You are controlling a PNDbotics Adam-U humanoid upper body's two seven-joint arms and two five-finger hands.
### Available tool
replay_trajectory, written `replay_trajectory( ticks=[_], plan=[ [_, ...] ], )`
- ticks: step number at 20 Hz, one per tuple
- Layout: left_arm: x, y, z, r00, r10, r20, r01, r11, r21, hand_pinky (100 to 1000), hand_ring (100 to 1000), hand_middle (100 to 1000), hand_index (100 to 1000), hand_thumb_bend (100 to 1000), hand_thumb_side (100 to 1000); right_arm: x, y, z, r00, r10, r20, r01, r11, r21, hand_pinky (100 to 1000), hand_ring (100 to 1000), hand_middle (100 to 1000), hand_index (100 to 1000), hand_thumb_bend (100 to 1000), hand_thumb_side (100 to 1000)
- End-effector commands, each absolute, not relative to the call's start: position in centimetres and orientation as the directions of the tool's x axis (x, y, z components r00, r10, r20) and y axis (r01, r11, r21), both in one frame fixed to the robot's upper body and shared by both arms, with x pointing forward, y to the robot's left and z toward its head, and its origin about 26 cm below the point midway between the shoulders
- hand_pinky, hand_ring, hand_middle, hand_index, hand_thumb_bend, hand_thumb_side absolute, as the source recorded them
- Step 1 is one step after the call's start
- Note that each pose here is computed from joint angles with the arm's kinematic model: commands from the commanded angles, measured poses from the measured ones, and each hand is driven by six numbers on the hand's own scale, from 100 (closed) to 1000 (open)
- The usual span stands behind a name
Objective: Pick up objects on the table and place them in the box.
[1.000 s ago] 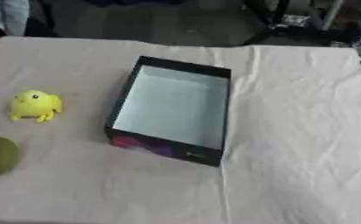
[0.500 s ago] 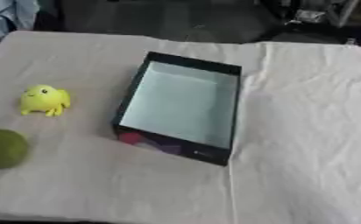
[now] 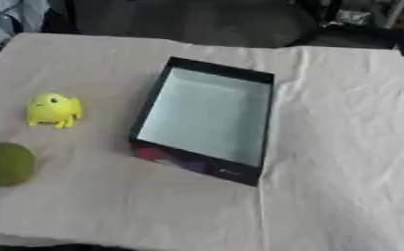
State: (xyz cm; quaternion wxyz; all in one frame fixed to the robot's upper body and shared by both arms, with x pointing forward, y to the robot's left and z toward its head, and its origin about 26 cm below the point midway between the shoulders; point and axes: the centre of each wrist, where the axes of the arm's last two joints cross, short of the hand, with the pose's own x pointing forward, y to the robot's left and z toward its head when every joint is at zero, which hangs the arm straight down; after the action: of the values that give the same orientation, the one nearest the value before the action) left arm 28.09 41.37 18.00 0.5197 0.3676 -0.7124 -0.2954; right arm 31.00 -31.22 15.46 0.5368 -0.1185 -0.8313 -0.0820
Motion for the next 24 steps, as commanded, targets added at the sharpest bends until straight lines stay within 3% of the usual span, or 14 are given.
replay_trajectory(
  ticks=[1, 8, 24],
  plan=[
    [27.6, 42.3, 19.8, -0.167, -0.902, 0.398, -0.152, 0.422, 0.894, 831, 710, 758, 864, 654, 493, 30.9, -31.7, 16.5, -0.418, 0.145, 0.897, 0.288, 0.957, -0.02, 933, 872, 908, 859, 718, 352],
    [26.6, 43.2, 19.2, -0.139, -0.928, 0.344, 0.019, 0.345, 0.938, 835, 724, 766, 871, 649, 496, 30.8, -31.8, 16.2, -0.409, 0.153, 0.9, 0.293, 0.956, -0.029, 933, 872, 909, 859, 721, 346],
    [26.7, 41.5, 19.8, -0.207, -0.916, 0.344, 0.172, 0.312, 0.934, 859, 748, 785, 888, 666, 487, 30.8, -31.7, 15.9, -0.395, 0.154, 0.906, 0.282, 0.959, -0.04, 933, 872, 909, 858, 725, 333]
  ],
)
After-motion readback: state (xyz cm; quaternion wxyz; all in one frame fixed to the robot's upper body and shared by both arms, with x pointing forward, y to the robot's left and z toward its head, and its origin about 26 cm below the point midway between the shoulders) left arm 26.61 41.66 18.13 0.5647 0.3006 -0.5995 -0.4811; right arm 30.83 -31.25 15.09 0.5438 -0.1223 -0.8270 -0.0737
